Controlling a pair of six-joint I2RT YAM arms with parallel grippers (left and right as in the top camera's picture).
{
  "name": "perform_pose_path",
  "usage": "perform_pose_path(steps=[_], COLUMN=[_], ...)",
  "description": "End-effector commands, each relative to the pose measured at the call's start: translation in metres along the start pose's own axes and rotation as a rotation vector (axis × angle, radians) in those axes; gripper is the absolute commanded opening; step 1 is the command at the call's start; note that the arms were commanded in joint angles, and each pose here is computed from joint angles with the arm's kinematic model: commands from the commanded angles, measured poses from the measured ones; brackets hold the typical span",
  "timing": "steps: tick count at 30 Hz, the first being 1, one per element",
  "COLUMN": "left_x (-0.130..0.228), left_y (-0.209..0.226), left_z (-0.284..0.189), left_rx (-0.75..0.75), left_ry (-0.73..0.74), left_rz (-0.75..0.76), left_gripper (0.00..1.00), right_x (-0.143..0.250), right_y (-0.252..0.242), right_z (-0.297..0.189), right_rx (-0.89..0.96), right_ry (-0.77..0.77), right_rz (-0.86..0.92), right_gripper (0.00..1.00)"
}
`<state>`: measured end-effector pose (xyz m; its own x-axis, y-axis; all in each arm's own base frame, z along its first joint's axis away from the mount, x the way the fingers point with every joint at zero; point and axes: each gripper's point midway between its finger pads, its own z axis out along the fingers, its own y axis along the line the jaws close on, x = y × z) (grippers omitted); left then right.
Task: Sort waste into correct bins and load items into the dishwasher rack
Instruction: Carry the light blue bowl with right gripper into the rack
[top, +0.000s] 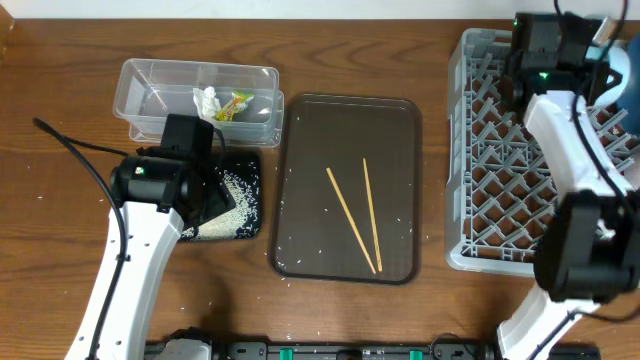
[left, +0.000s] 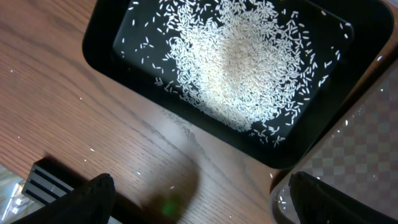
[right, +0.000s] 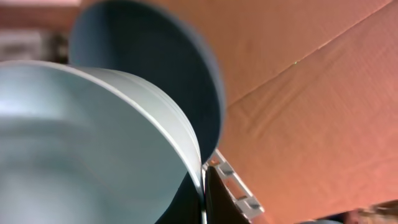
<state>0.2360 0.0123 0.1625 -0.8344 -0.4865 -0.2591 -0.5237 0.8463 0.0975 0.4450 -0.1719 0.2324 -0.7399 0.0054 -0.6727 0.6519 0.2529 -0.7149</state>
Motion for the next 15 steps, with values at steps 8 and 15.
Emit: perform_pose_path(steps=[8,15], left_x=[0.000,0.000], left_y=[0.003,0.003], left_z=[0.002,0.002], left_rx=[-0.014,-0.014], left_ry=[0.005,0.005], left_rz=[-0.010,-0.010], left_gripper=[0.92,0.92], right_x=[0.028,0.038], right_y=[0.054,0.077], right_z=[-0.001,-0.032], right_rx=[0.019,-0.057], right_ry=[0.010,-0.015], right_rz=[-0.194,-0.228], right_gripper=[0.01,0.06])
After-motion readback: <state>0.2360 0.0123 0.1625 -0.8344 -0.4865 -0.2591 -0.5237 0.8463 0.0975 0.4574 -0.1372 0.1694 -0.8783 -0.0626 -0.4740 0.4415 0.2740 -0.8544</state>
